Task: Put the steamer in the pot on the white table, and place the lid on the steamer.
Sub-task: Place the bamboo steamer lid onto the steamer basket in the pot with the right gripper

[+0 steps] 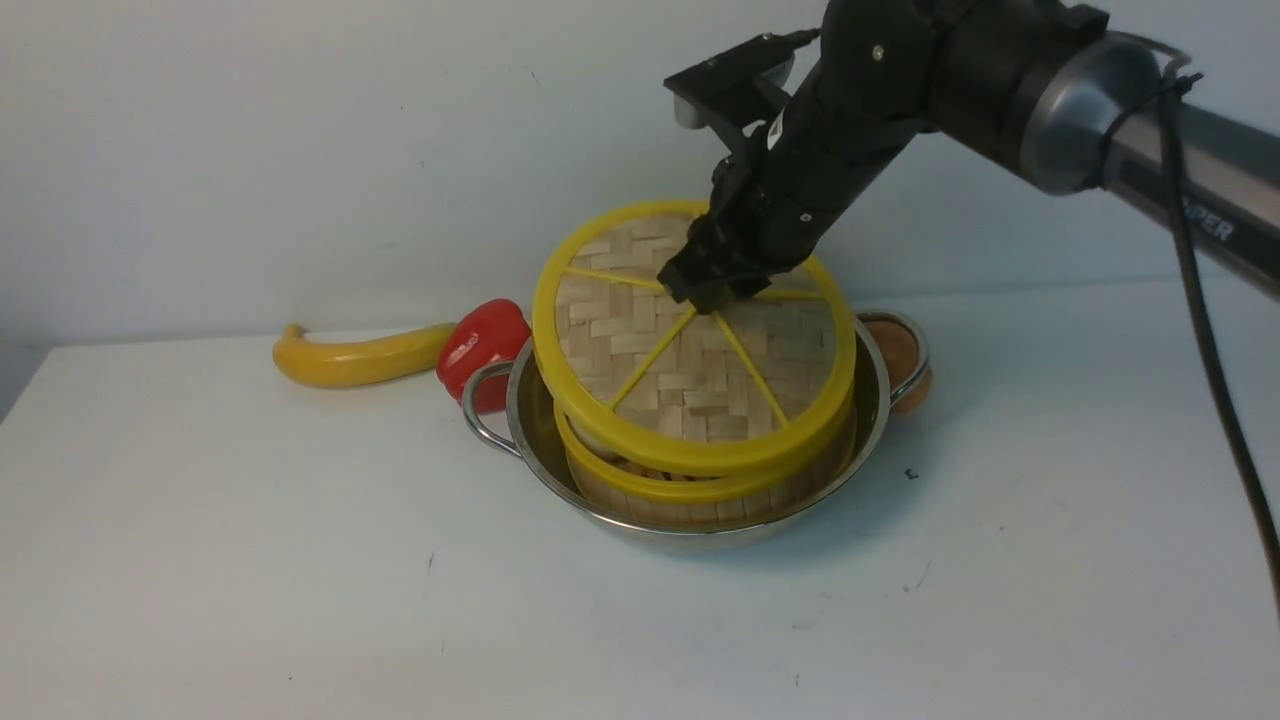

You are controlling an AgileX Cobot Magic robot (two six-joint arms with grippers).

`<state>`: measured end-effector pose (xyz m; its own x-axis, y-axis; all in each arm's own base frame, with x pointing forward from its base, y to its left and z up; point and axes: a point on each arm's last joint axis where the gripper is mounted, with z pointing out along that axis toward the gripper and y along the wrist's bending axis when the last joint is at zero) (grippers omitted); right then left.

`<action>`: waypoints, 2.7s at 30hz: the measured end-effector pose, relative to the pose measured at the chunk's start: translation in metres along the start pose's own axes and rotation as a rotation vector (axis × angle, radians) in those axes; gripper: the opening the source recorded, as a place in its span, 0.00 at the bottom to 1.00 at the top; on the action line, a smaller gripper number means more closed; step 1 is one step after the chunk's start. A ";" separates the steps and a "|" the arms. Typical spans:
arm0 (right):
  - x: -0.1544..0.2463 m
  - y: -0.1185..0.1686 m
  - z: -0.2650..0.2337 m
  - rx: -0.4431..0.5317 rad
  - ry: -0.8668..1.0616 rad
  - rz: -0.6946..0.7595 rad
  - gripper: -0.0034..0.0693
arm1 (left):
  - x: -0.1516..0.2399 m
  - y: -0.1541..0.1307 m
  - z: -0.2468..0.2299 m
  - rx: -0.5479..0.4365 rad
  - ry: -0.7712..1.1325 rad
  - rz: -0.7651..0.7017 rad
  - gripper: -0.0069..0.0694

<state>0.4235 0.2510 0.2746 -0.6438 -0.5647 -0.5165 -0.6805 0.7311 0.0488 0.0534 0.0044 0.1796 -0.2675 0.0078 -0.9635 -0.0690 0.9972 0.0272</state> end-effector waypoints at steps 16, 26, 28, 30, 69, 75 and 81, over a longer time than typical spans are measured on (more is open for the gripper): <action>0.006 -0.001 0.013 -0.009 0.053 0.002 0.24 | 0.000 0.000 0.000 0.000 -0.001 0.000 0.64; 0.006 -0.003 0.018 0.001 0.042 0.000 0.24 | 0.000 0.000 0.000 0.000 -0.001 0.000 0.64; 0.005 -0.003 0.017 0.002 0.041 0.000 0.24 | 0.000 0.000 0.000 0.000 -0.001 0.000 0.64; 0.005 -0.003 0.016 0.003 0.035 0.000 0.24 | 0.000 0.000 0.000 0.000 -0.001 0.000 0.64; 0.002 -0.006 0.016 0.038 0.010 -0.043 0.24 | 0.000 0.000 0.000 0.000 -0.001 0.000 0.64; 0.005 -0.006 0.016 0.040 0.037 -0.048 0.24 | 0.000 0.000 0.000 0.000 -0.001 0.000 0.64; 0.003 -0.005 0.016 0.030 0.017 -0.039 0.24 | 0.000 0.000 0.000 0.000 -0.001 0.000 0.64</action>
<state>0.4308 0.2516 0.2590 -0.6228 -0.5993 -0.5030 -0.6946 0.7194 0.0029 0.0534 0.0044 0.1797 -0.2668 0.0078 -0.9637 -0.0690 0.9972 0.0272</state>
